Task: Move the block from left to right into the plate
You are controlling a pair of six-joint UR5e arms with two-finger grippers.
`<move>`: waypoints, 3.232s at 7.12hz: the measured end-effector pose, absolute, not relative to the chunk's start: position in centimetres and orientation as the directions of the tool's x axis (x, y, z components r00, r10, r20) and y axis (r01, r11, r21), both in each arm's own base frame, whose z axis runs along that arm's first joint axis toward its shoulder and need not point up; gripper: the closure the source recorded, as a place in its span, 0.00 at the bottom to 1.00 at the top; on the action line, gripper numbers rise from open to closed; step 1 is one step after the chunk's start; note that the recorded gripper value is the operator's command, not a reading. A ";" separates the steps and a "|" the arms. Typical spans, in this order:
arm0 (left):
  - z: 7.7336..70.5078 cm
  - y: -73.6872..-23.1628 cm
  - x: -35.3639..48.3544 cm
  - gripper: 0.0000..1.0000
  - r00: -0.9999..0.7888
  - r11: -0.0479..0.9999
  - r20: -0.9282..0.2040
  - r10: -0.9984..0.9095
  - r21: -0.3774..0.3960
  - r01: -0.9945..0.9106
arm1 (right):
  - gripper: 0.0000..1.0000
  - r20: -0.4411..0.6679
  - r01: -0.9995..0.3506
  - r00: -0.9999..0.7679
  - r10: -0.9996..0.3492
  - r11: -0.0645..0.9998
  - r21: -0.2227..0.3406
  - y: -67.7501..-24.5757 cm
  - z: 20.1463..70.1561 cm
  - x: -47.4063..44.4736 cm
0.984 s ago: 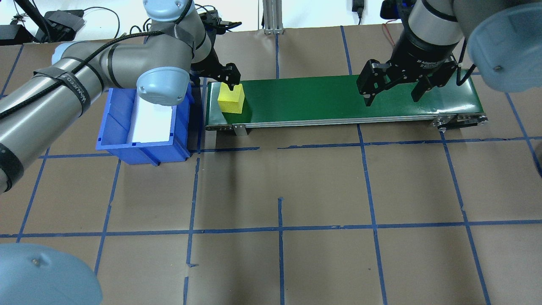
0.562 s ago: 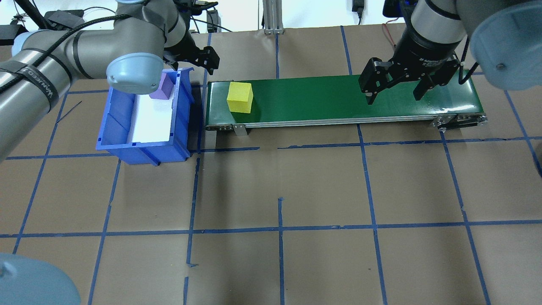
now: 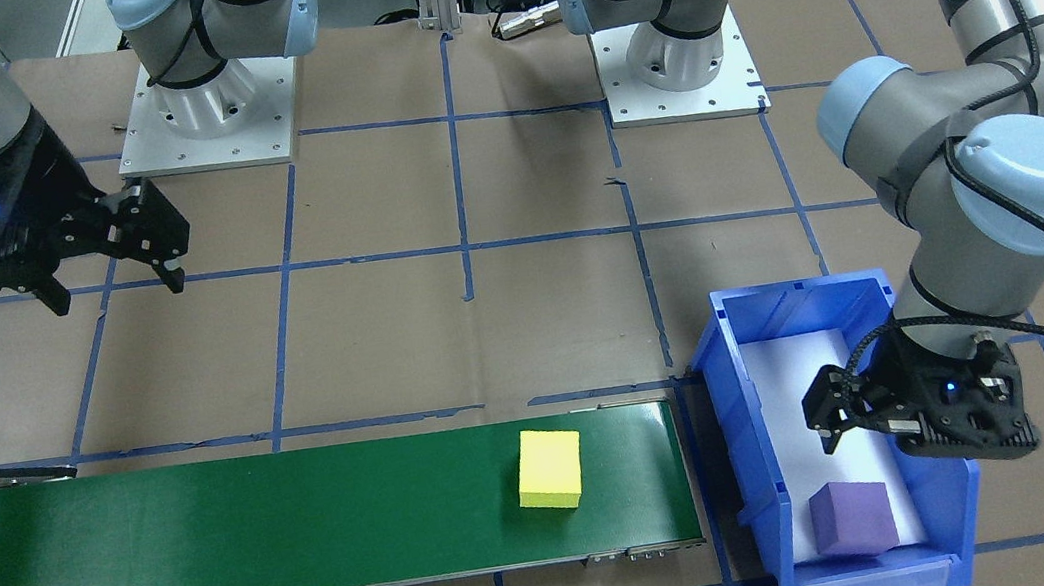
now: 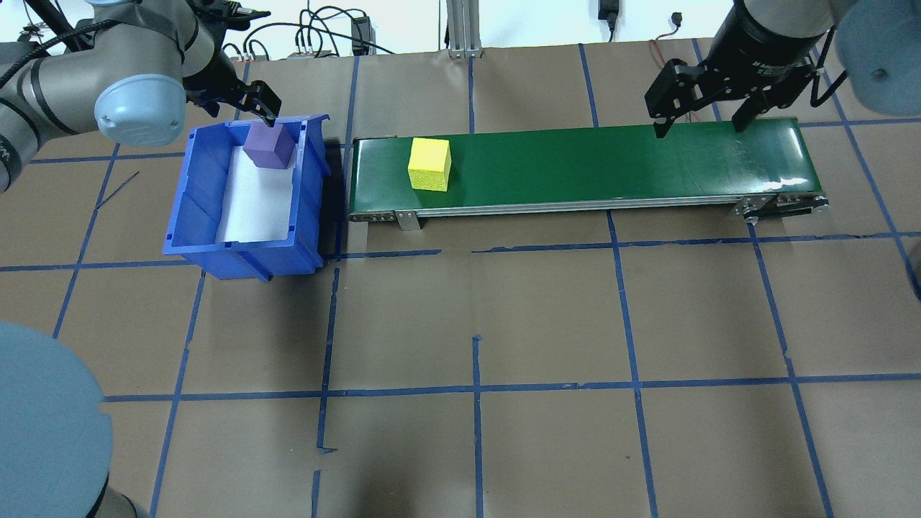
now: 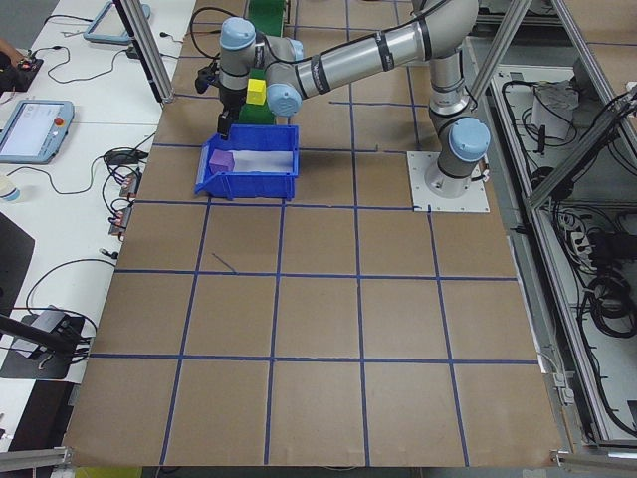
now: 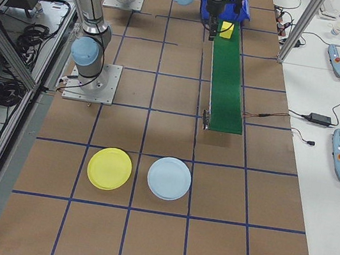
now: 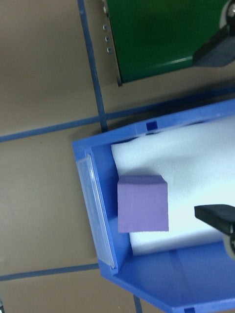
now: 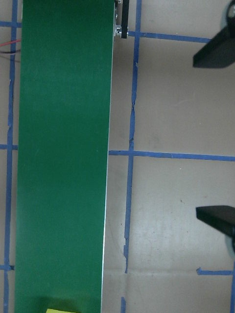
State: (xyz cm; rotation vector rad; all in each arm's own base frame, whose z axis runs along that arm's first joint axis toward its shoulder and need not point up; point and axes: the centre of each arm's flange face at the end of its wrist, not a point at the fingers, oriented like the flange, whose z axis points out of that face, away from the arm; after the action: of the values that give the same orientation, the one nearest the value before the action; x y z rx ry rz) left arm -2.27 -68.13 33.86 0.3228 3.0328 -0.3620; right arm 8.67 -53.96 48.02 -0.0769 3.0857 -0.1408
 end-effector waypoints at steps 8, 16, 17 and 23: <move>23.6 -73.0 -0.7 0.12 -0.979 0.968 -0.014 0.204 -0.149 0.203 | 0.00 -0.242 -0.051 -0.968 -0.072 0.995 -0.091 -65.3 36.9 0.7; 31.1 -71.3 -2.1 0.46 -0.990 0.969 -0.017 0.143 -0.202 0.144 | 0.00 -0.275 -0.048 -0.958 -0.075 0.994 -0.103 -65.3 35.2 0.8; 34.0 -70.0 -3.8 0.46 -0.993 0.974 -0.007 0.116 -0.197 0.115 | 0.00 -0.290 -0.037 -0.955 -0.064 0.994 -0.100 -65.6 34.6 0.3; 29.8 -64.9 -21.5 0.49 -0.994 0.988 0.039 0.099 -0.119 0.094 | 0.00 -0.358 0.033 -0.934 0.005 0.997 -0.072 -66.4 31.8 -3.2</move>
State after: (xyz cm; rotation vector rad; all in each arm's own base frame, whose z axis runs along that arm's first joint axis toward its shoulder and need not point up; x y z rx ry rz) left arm -21.48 -64.94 29.81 0.1546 3.1769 -0.1868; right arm -3.22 -66.43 31.79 0.0268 2.7741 -0.1078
